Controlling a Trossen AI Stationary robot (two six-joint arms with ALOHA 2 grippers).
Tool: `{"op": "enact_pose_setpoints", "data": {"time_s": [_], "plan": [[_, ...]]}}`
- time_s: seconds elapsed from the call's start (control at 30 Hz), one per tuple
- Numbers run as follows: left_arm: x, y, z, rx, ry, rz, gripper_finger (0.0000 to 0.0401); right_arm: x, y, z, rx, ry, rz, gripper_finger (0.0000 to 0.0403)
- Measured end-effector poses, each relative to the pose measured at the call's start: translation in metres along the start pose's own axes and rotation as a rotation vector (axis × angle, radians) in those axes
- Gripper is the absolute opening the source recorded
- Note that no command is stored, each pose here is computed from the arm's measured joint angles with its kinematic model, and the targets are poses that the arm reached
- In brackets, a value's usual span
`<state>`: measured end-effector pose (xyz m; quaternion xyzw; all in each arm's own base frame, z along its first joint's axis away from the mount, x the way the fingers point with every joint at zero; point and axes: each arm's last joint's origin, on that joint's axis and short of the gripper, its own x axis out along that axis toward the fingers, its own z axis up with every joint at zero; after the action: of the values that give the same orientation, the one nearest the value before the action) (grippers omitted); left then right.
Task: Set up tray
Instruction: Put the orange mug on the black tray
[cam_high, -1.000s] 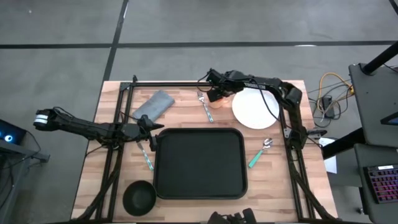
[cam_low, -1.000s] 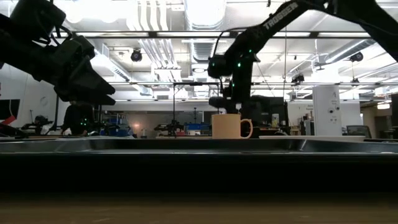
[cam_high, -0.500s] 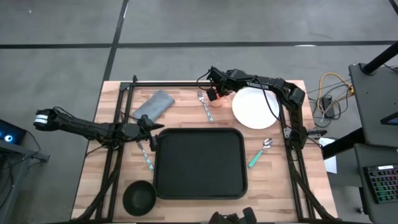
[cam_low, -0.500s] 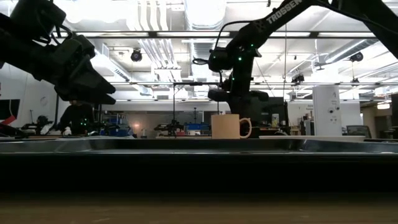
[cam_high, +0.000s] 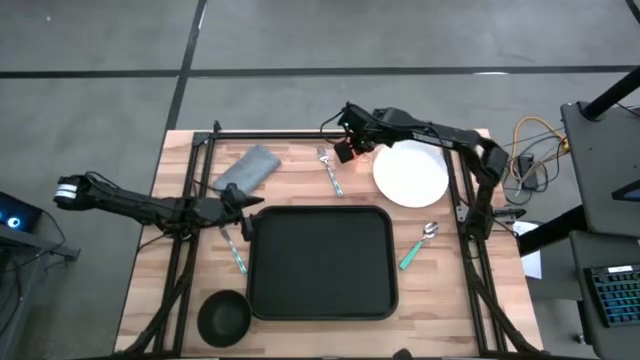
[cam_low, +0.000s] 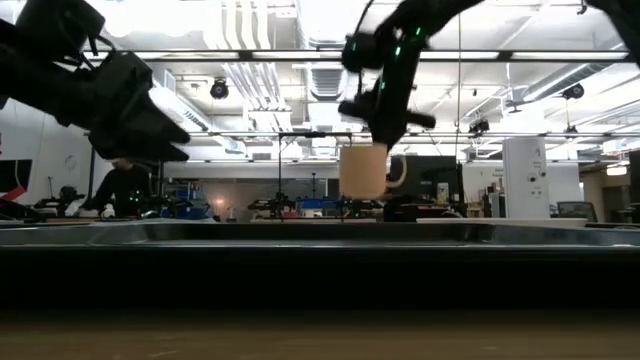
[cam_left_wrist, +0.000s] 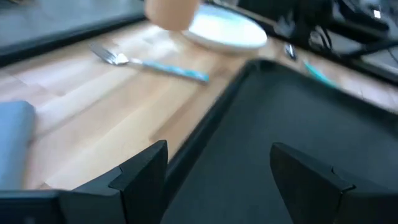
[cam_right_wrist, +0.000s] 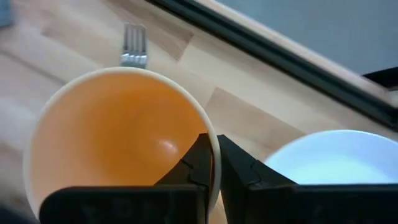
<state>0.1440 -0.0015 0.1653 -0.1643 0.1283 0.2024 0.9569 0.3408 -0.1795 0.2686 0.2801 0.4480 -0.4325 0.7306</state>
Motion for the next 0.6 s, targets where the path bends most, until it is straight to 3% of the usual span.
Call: {"op": "enact_pose_setpoints", "data": {"time_s": [0.23, 0.33, 0.6], "plan": [[0.0, -0.008, 0.03, -0.031, -0.14, 0.129, 0.0262, -0.057, 0.05, -0.044, -0.167, -0.095, 0.114, 0.0009], [0.002, -0.015, 0.043, 0.042, -0.146, 0.143, 0.0262, -0.067, 0.071, -0.064, -0.231, -0.12, 0.144, 0.0009], [0.024, -0.039, 0.061, 0.277, 0.085, 0.11, 0.0262, -0.058, 0.11, -0.087, -0.302, -0.153, 0.234, 0.0008]]}}
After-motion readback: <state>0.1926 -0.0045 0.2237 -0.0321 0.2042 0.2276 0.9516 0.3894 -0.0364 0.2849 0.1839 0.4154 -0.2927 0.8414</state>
